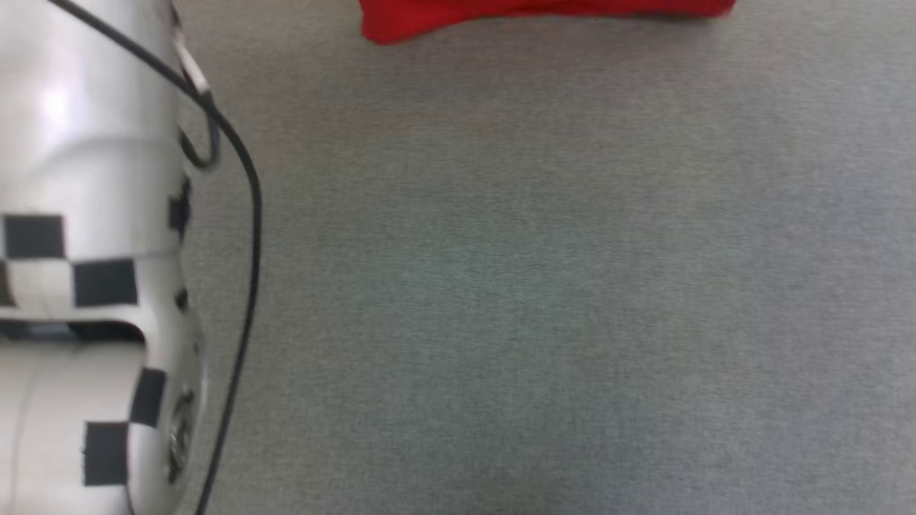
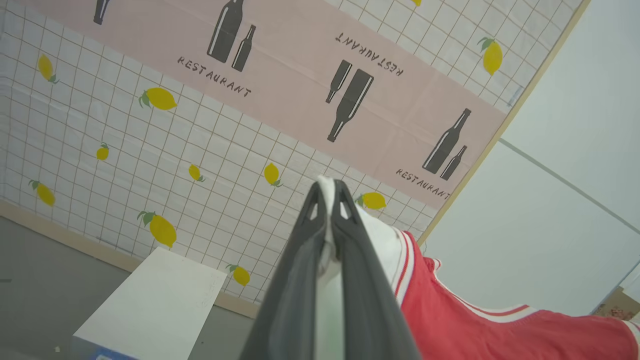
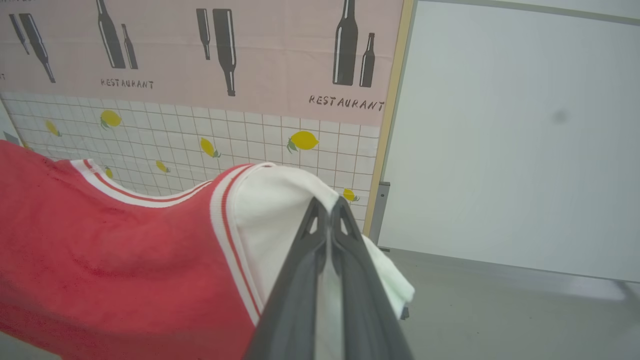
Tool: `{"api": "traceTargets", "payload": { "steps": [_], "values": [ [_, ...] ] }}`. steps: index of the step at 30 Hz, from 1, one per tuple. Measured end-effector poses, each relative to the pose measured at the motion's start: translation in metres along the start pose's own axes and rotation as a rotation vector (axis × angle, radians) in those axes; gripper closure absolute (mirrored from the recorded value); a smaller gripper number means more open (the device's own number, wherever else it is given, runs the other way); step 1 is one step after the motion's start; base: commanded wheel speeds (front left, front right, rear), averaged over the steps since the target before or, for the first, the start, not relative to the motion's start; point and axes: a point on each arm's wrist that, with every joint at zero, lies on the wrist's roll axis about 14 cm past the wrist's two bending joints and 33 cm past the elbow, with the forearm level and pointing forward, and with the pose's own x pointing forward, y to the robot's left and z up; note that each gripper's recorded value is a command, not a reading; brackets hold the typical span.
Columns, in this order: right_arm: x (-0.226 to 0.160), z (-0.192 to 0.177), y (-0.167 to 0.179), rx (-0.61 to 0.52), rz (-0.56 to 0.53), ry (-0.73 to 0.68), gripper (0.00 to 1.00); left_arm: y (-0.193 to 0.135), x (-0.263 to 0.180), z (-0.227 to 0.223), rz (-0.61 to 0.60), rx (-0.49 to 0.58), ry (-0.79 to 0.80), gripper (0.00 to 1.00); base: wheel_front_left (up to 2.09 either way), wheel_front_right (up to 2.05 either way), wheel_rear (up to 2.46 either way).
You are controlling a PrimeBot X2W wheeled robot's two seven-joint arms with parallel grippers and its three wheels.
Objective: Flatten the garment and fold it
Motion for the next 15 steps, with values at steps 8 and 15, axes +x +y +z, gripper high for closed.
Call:
{"api": "traceTargets", "payload": {
  "steps": [8, 15],
  "values": [
    [-0.053, -0.13, 0.017, 0.162, 0.082, 0.19, 1.0, 0.061, -0.072, -0.069, 0.067, -0.034, 0.171, 1.0, 0.0, 0.0, 0.0],
    [-0.17, -0.216, 0.025, 0.297, 0.067, 0.374, 1.0, 0.102, -0.21, -0.129, 0.226, -0.177, 0.36, 1.0, 0.0, 0.0, 0.0]
  ]
}}
